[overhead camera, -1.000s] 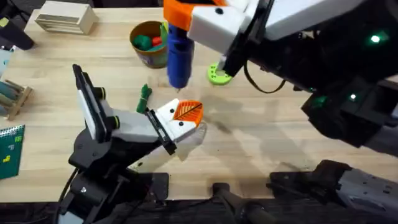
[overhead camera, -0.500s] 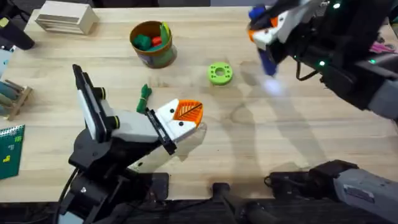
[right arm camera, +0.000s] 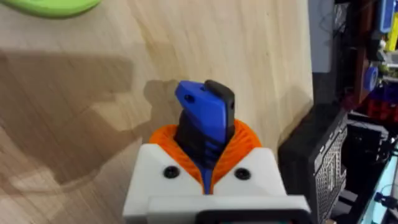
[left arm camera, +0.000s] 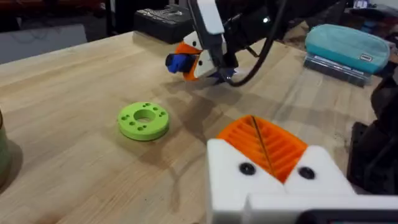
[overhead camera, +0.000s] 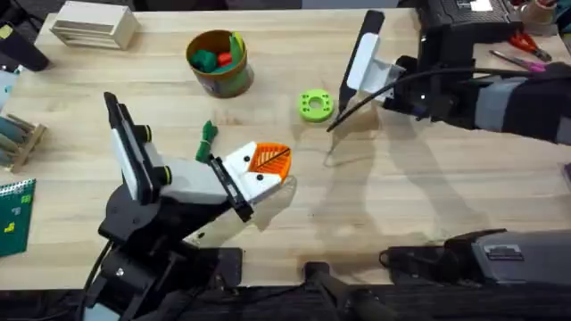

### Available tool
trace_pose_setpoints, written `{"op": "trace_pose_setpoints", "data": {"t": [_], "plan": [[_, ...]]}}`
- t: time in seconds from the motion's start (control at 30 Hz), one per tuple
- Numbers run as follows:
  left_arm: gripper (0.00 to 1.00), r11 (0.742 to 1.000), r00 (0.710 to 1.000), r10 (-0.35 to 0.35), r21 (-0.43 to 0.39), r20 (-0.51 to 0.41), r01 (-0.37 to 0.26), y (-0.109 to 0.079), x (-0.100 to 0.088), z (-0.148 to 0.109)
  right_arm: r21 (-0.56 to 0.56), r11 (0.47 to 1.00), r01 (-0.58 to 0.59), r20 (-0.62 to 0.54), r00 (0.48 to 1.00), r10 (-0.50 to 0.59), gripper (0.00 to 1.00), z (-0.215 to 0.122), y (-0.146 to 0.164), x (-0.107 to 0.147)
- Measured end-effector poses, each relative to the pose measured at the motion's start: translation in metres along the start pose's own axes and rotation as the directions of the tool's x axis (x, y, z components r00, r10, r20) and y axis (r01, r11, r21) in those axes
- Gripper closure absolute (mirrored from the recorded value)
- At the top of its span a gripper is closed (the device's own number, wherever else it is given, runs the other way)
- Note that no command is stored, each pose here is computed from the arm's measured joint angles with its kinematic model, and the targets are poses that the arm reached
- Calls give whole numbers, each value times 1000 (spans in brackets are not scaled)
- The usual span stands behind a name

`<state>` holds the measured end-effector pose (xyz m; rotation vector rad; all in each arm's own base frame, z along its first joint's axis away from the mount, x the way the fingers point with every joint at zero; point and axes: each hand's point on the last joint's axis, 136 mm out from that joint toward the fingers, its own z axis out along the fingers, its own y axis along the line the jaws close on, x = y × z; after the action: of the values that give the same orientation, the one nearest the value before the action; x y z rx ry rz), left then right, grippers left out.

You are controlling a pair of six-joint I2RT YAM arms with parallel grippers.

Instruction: Pick up the gripper from the table and insert it into the empty holder that is missing its gripper. Then pick up a screw, insert it into the mounting hole, and use the screwdriver to tighten it. Finally, clean up the table by picking up the vegetable and placing it into the bucket.

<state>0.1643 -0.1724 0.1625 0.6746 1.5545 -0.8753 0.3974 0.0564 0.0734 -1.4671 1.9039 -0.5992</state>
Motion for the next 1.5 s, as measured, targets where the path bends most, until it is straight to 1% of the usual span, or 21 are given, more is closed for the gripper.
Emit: {"op": "trace_pose_setpoints", "data": {"t": [0.17, 0.2, 0.23, 0.3, 0.37, 0.4, 0.47, 0.63, 0.67, 0.7, 0.73, 0.77, 0.83, 0.93, 0.97, 1.07, 1.17, 1.3, 1.4, 1.43, 1.5], "plan": [[996, 1000, 1000, 0, 0, 0, 0, 0, 0, 0, -47, 998, 52, -3, 999, -53, 924, 3, 15, -5], [996, 1000, 1000, 0, 0, 0, 0, 0, 0, 0, -65, 996, 64, -3, 998, -64, 834, 2, 20, -7], [996, 1000, 1000, 0, 0, 0, 0, 0, 0, 0, -82, 994, 76, -1, 997, -76, 703, 1, 25, -8], [996, 1000, 1000, 0, 0, 0, 0, 0, 0, 0, -105, 990, 94, 0, 996, -95, 403, 0, 33, -12], [996, 1000, 1000, 0, 0, 0, 0, 0, 0, 0, -87, 991, 98, 0, 995, -98, 113, -1, 28, -19], [996, 1000, 1000, 0, 0, 0, 0, 0, 0, 0, -73, 993, 91, 0, 996, -91, 43, -2, 24, -22], [996, 1000, 1000, 0, 0, 0, 0, 0, 0, 0, -64, 995, 70, -10, 997, -71, 21, -4, 23, -26], [996, 1000, 1000, 0, 0, 0, 0, 0, 0, 0, -38, 999, -11, -63, 998, 9, 20, -11, 28, -33], [996, 1000, 1000, 0, 0, 0, 0, 0, 0, 0, 18, 995, -95, -86, 992, 97, 20, -21, 20, -36], [996, 1000, 1000, 0, 0, 0, 0, 0, 0, 0, 39, 990, -132, -92, 987, 135, 19, -25, 17, -37], [969, 1000, 1000, 3, 0, 0, -3, 0, 0, 0, 53, 985, -167, -97, 980, 172, 19, -30, 16, -37], [834, 1000, 1000, 3, -1, 0, -3, 0, 0, 0, 64, 977, -206, -100, 972, 211, 19, -36, 14, -37], [515, 1000, 1000, 3, -1, 1, -3, 0, 0, 0, 81, 954, -290, -100, 949, 298, 18, -46, 13, -36], [66, 1000, 1000, 0, -1, 0, 0, 0, 0, 0, 98, 886, -452, -103, 881, 461, 19, -64, 13, -30], [29, 1000, 1000, 1, -1, 1, -1, 0, 0, 0, 102, 854, -511, -103, 848, 520, 18, -69, 14, -27], [15, 1000, 1000, 0, -1, 0, 0, 0, 0, 0, 85, 751, -655, -106, 743, 660, 19, -84, 21, -23], [15, 1000, 1000, 1, -16, 3, -1, 3, -1, 0, -2, 643, -765, -100, 640, 762, 18, -98, 33, -30], [13, 998, 1000, 6, -60, 17, -5, 10, -4, 0, -95, 512, -854, -122, 520, 845, 19, -110, 47, -39], [14, 996, 997, 36, -80, 65, -31, 13, -16, -1, -118, 408, -905, -151, 422, 894, 19, -112, 54, -43], [14, 991, 999, 19, -134, 42, -13, 21, -16, -3, -123, 311, -943, -170, 328, 929, 19, -113, 56, -46], [14, 982, 1000, -4, -191, 8, 5, 28, -15, -8, -122, 267, -956, -178, 286, 942, 19, -113, 57, -47]]}}
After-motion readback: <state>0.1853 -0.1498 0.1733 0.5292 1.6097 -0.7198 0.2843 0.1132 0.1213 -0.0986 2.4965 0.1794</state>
